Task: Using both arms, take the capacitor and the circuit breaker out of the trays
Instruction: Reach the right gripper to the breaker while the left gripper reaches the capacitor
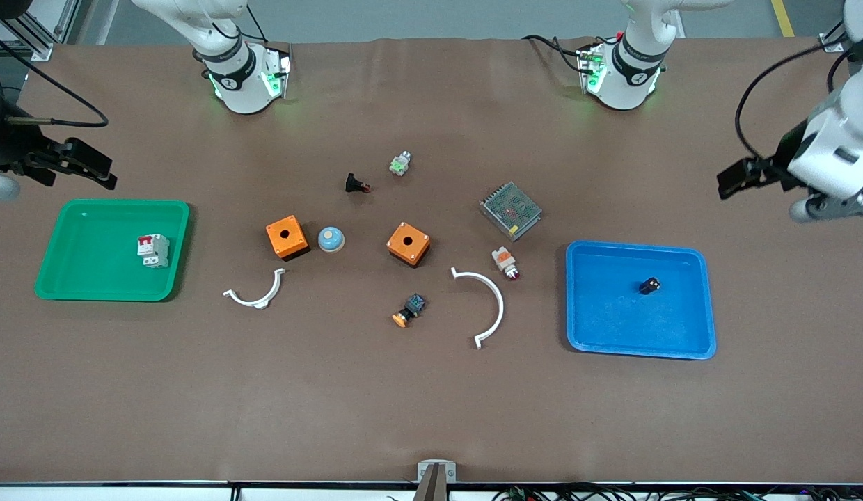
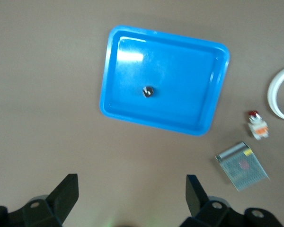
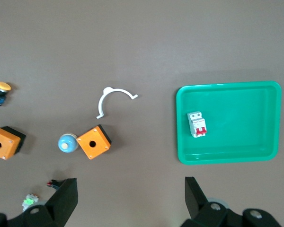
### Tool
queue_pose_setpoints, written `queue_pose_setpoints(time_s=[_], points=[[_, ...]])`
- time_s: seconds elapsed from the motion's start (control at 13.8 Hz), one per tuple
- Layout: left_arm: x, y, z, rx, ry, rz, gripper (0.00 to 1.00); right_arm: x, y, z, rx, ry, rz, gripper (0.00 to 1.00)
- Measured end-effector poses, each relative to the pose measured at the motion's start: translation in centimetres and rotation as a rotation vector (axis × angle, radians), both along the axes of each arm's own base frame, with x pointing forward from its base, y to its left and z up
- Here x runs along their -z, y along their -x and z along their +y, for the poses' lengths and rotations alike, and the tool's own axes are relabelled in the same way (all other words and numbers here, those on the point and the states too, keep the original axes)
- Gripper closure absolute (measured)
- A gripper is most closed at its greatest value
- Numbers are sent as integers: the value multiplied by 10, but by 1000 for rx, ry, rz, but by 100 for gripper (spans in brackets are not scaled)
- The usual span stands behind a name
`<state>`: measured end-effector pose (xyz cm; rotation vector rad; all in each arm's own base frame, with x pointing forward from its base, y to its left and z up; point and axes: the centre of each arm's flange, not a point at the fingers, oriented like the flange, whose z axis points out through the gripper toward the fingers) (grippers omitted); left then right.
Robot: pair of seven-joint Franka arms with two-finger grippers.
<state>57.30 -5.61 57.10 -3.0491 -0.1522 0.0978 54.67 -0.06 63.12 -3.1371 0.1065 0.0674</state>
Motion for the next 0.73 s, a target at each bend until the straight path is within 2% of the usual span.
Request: queue_pose_setpoints(time_s=[0.36, 0.58, 0.73], points=[[176, -32, 22, -5, 6, -6, 0, 96, -27, -132, -57, -69, 122, 0], [260, -38, 28, -4, 25, -12, 1, 168, -57, -153, -93, -99, 131, 0], [296, -35, 30, -6, 33, -3, 3, 215, -72, -152, -123, -95, 135, 0]])
